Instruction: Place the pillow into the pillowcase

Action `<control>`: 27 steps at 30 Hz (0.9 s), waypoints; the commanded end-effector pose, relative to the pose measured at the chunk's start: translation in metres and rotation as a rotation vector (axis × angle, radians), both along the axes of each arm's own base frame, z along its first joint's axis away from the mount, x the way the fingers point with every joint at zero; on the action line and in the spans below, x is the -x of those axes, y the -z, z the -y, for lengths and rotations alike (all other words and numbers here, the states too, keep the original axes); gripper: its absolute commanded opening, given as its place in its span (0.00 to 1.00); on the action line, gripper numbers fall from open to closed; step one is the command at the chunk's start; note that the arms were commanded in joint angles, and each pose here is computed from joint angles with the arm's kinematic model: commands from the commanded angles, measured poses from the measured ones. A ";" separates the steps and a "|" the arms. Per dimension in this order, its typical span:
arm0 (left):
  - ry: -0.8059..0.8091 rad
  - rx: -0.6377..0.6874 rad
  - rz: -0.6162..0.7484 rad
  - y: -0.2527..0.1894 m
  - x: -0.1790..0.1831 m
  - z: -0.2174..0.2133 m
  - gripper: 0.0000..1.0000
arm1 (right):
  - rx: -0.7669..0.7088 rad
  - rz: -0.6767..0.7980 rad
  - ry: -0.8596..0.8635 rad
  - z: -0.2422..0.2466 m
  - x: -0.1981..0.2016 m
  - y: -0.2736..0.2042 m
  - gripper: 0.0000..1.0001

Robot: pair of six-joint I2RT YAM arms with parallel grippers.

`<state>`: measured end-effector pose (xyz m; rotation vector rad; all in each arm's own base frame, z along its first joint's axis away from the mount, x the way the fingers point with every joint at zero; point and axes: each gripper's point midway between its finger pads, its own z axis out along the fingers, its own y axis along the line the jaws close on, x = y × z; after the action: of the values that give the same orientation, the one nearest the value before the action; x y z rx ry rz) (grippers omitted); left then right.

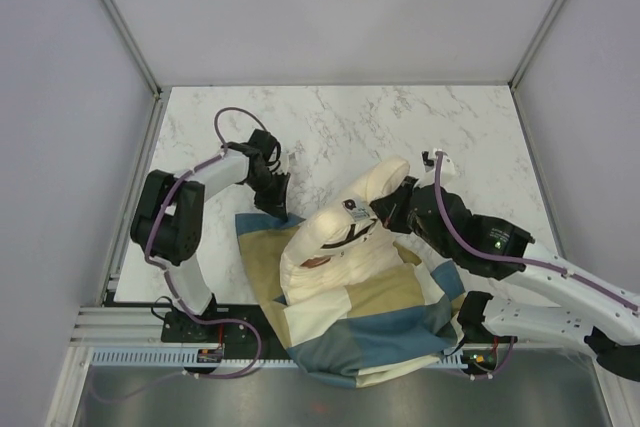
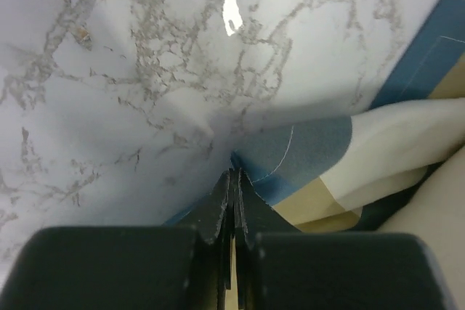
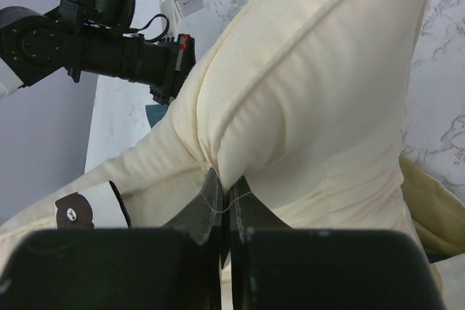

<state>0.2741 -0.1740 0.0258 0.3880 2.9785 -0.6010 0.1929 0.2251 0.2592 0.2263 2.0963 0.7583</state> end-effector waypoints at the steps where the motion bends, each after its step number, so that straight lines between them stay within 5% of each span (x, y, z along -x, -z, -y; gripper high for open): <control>1: 0.014 0.105 0.108 -0.050 -0.003 0.015 0.02 | 0.061 0.007 -0.052 0.001 0.006 -0.007 0.00; 8: -0.063 0.198 0.324 -0.149 -0.017 0.022 0.02 | 0.059 0.137 -0.113 -0.019 -0.008 -0.073 0.00; 14: -0.130 0.291 0.570 -0.267 -0.017 0.016 0.02 | -0.062 0.401 -0.212 -0.035 -0.010 -0.155 0.00; 27: -0.154 0.799 1.044 -0.539 0.069 0.010 0.02 | -0.229 0.762 -0.343 -0.060 0.003 -0.340 0.00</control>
<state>0.2413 -0.1870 0.4996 0.2844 1.8017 -0.9228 0.2064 0.2960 0.5179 -0.2767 1.5877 0.9738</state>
